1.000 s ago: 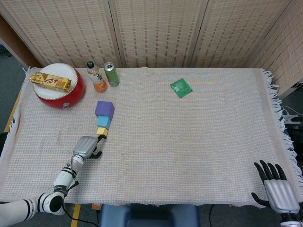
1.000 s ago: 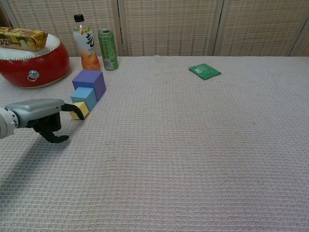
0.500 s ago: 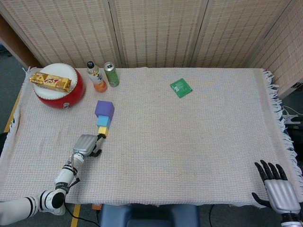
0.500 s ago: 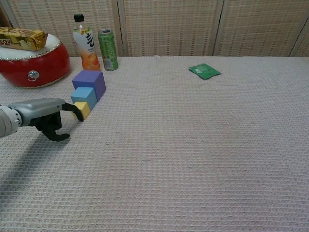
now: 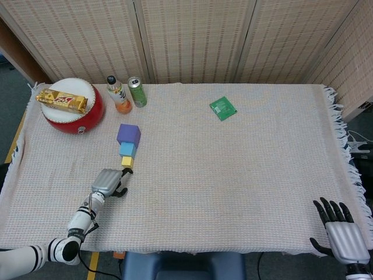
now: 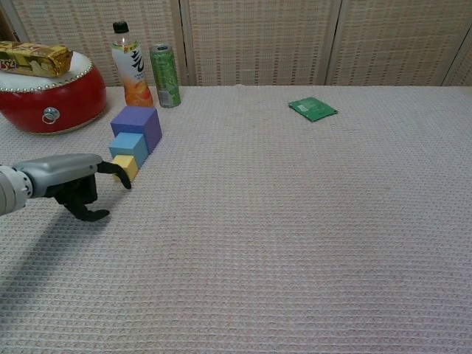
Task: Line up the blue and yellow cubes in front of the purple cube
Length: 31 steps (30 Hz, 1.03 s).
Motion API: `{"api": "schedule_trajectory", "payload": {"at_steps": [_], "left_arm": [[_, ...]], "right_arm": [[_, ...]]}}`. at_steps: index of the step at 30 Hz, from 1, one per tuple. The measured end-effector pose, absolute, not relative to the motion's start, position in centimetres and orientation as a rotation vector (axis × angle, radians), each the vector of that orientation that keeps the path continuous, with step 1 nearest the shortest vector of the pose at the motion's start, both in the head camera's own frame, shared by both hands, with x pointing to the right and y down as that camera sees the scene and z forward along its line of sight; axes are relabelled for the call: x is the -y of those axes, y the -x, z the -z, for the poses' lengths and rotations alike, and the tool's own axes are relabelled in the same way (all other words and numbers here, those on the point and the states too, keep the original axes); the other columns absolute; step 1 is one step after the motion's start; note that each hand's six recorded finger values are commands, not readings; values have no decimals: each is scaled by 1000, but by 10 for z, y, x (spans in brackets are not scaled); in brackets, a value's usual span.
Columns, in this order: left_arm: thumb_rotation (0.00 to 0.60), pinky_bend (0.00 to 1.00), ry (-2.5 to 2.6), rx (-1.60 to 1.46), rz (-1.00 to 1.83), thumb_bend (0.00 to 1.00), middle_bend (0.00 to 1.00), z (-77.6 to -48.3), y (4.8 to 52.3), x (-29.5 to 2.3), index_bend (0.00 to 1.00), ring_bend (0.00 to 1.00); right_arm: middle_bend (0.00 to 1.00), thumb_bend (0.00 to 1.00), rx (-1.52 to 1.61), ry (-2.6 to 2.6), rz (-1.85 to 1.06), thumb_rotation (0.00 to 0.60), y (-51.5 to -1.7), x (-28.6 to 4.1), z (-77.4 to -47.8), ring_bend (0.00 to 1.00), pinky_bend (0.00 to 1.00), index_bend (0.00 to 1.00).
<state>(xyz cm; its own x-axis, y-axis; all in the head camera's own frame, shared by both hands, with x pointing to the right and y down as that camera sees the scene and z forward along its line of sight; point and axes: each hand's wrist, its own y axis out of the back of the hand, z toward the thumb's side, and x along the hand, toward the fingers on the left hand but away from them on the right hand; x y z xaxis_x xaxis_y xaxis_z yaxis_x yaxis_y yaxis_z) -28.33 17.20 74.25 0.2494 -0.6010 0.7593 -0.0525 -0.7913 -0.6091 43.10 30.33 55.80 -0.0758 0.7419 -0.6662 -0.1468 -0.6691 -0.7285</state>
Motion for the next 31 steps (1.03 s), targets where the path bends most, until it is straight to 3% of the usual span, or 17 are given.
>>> {"api": "schedule_trajectory", "payload": {"at_steps": [7,14,15,16,17,18,21,24,31], "left_arm": [[600,1000,2093,-595,1515,397,1000,-725,276,-183,277,1000],[600,1000,2068,-670,1466,402,981,-684,302,-198,222,996],[600,998,2060,-678,1470,401,918,-678,310,-202,203,950],[600,921,2053,-685,1474,401,764,-671,319,-206,179,804],[600,860,2046,-689,1480,400,678,-662,331,-213,169,714],[600,676,2041,-689,1483,400,474,-656,340,-219,141,484],[600,295,1994,-722,1470,397,171,-634,366,-237,72,132],[600,191,1860,-814,1467,395,18,-610,397,-251,3,7],[600,183,1451,-972,1506,384,0,-540,455,-299,0,0]], "right_arm": [[0,22,646,1579,-1804,461,-429,-305,-558,0,0,0],[0,25,640,1586,-1796,462,-427,-306,-558,0,0,0],[0,26,641,1588,-1792,462,-426,-306,-558,0,0,0],[0,25,643,1590,-1788,461,-425,-306,-557,0,0,0],[0,24,645,1592,-1781,461,-425,-305,-557,0,0,0],[0,23,648,1595,-1770,461,-424,-305,-557,0,0,0],[0,24,674,1604,-1722,461,-419,-302,-556,0,0,0],[0,25,712,1606,-1656,460,-415,-298,-553,0,0,0],[0,22,738,1615,-1574,461,-408,-299,-553,0,0,0]]}}
